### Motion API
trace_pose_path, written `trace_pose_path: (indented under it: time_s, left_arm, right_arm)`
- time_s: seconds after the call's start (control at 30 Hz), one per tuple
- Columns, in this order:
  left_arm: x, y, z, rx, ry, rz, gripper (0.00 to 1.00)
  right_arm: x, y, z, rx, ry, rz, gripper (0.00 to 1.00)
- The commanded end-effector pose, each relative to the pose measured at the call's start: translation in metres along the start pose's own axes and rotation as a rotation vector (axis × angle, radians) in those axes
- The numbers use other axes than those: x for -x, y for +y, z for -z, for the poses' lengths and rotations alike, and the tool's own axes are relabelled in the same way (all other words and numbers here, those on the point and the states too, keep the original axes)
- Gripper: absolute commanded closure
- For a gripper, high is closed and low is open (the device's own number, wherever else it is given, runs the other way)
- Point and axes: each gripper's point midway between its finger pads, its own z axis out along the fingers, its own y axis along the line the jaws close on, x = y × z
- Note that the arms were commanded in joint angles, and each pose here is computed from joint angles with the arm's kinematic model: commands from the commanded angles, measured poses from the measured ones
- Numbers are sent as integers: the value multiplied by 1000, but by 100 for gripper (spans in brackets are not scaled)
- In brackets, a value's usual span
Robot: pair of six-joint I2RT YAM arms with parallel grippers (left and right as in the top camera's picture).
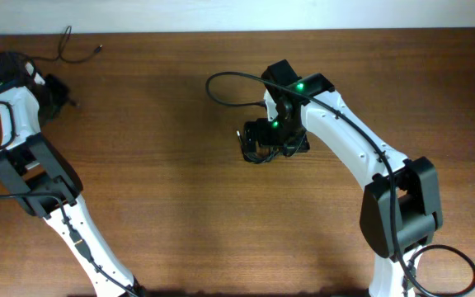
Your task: Untangle cables
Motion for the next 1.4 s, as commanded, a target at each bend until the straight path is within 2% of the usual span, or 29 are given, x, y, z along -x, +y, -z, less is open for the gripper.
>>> trace_pose_path:
  time_s: [0.0,0.1,0.27,0.3,0.33,0.37,0.4,0.63,0.7,1.03,1.1,1.23,1.37]
  left_arm:
    - [35,-84,29,-395,-35,128,100]
    - [48,-123,45,-499,-78,96,100]
    - [36,-156,40,-488,-98,-6,100]
    - [31,-158,36,-464,-101,-49,85]
    - [27,-159,33,-437,-104,-76,49]
    - [23,-159,30,-416,-104,-102,18]
    - [20,-160,28,-402,-103,-133,1]
    - [7,-127,15,-218,-76,-203,1]
    - [6,-121,16,-206,-66,-227,1]
    - [22,-82,35,-157,-48,-155,1]
    - [20,-75,41,-141,-30,-189,1]
    - [22,-80,72,-100,-19,-238,1]
    - [19,-117,139,-86,-39,-274,1]
  right_arm:
    - [-2,3,-3,6,9,12,1]
    - [0,4,-3,10,2,14,1]
    - [-1,4,-3,9,4,13,1]
    - [-1,4,-3,8,7,13,1]
    - [-2,4,-3,7,9,12,1]
    - [-2,3,-3,6,11,11,1]
    - [-3,3,-3,6,13,11,2]
    - [-3,3,-3,5,13,11,1]
    - [-3,3,-3,5,13,10,1]
    - [-3,3,-3,5,15,10,1]
    - [-3,3,-3,5,14,10,1]
    - [-3,3,-3,5,13,6,2]
    - [-3,5,-2,17,17,-24,1]
